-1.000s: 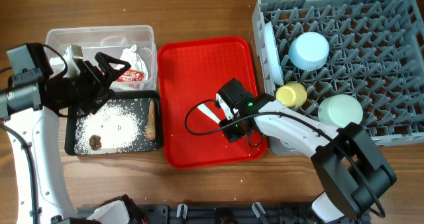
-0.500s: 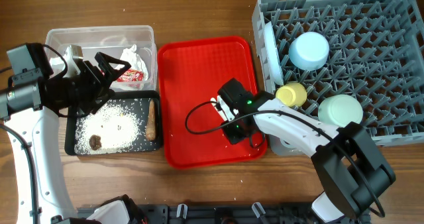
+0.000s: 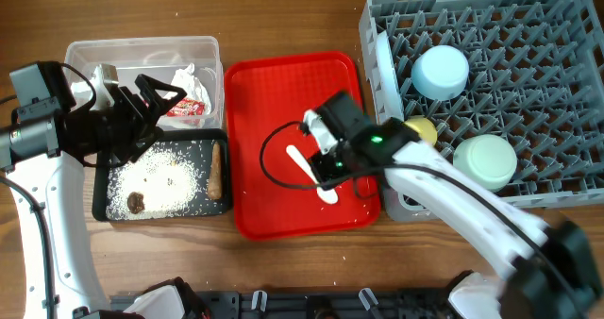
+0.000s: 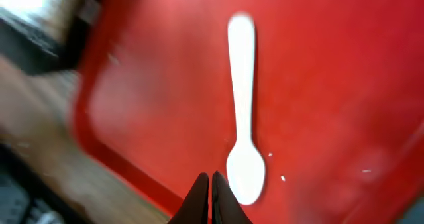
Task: Sort waste into correct bins and load items into the dishwasher rack
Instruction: 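Lift the white spoon with the right gripper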
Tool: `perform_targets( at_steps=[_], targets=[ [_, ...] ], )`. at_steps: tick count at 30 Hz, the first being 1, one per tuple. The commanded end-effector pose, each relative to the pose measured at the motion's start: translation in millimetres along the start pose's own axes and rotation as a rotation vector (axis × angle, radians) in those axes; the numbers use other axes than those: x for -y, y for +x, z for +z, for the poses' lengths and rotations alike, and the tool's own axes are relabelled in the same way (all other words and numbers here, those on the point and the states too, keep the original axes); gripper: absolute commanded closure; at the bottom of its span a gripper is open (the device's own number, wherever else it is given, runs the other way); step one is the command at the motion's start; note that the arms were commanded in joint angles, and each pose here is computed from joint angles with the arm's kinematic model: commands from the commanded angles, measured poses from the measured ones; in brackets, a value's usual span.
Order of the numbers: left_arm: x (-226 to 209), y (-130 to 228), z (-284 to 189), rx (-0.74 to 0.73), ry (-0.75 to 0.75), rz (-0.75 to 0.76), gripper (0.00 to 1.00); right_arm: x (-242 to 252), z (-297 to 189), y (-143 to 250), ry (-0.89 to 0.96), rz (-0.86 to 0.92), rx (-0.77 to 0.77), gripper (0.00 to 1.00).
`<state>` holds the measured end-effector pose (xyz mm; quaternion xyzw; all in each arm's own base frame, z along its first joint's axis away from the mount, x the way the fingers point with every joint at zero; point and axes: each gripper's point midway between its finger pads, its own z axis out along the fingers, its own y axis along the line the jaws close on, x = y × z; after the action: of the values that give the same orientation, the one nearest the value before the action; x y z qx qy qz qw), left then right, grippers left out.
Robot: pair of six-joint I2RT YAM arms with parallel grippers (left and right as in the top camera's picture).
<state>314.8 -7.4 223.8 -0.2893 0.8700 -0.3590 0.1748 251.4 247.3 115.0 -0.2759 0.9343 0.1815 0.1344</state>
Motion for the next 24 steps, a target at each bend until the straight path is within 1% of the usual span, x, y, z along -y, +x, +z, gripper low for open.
perform_targets(
  at_steps=[1,2,4,8,11,14,17,19,22,24],
  targets=[
    [4.5,-2.2,-6.1,0.022,0.009,0.026,0.00,-1.8,-51.7,-16.9,0.005,-0.011,0.143,0.96],
    [4.6,-2.2,-6.1,0.022,0.009,0.026,0.00,-0.9,-61.2,-13.9,0.007,-0.007,0.153,0.90],
    [4.6,-2.2,-6.1,0.022,0.009,0.026,0.00,-1.7,-65.5,-7.2,0.008,-0.022,0.139,0.83],
    [4.5,-2.2,-6.1,0.022,0.009,0.026,0.00,-0.3,-45.0,12.5,0.003,-0.013,0.045,0.76],
    [4.6,-2.2,-6.1,0.022,0.009,0.026,0.00,5.5,-20.9,29.2,0.005,0.014,-0.042,0.75],
    [4.5,-2.2,-6.1,0.022,0.009,0.026,0.00,1.8,12.7,40.9,-0.037,0.021,-0.130,0.75],
    [4.5,-2.2,-6.1,0.022,0.009,0.026,0.00,3.2,44.8,45.1,-0.033,0.013,-0.185,0.74],
    [4.5,-2.2,-6.1,0.022,0.009,0.026,0.00,10.9,65.5,43.0,-0.004,0.009,-0.193,0.68],
    [4.5,-2.2,-6.1,0.022,0.009,0.026,0.00,34.4,88.5,37.2,0.108,0.044,-0.177,0.67],
    [4.5,-2.2,-6.1,0.022,0.009,0.026,0.00,36.3,98.4,35.9,0.107,0.050,-0.175,0.67]
  ],
)
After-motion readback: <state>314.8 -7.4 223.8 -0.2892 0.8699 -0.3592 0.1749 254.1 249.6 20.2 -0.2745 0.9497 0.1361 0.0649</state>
